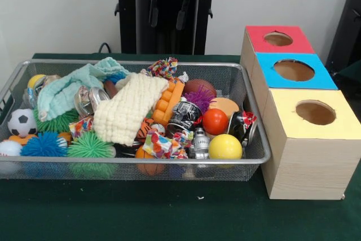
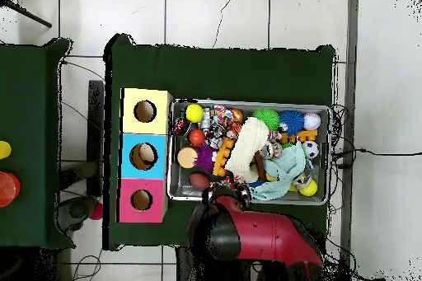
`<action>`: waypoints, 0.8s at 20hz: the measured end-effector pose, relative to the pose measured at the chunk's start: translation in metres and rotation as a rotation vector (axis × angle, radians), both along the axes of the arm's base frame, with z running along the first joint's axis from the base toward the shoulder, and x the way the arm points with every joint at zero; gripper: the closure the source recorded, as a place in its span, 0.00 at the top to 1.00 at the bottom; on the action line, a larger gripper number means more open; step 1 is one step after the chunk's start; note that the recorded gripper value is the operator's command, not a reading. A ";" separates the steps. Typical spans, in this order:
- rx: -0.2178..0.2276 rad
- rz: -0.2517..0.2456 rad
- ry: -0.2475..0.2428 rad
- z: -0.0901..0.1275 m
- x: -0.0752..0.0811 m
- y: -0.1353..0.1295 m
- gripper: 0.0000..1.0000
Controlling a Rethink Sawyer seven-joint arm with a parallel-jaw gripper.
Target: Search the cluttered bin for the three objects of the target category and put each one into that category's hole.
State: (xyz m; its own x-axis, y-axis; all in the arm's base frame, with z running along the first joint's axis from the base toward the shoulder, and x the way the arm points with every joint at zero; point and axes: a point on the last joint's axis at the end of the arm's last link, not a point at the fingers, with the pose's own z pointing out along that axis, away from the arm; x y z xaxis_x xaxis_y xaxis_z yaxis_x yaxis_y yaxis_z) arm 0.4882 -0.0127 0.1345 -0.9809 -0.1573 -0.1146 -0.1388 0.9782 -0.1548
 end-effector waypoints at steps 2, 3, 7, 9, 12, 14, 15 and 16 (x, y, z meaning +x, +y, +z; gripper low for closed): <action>0.002 0.016 0.027 -0.013 -0.007 0.006 1.00; 0.004 0.024 0.044 -0.020 -0.012 0.010 1.00; 0.014 0.044 0.086 -0.043 -0.024 0.022 1.00; 0.019 0.051 0.102 -0.053 -0.029 0.026 1.00; 0.026 0.051 0.121 -0.066 -0.036 0.027 1.00; 0.030 0.049 0.137 -0.073 -0.041 0.027 1.00; 0.031 0.047 0.149 -0.078 -0.045 0.026 1.00; 0.031 0.047 0.157 -0.080 -0.048 0.026 1.00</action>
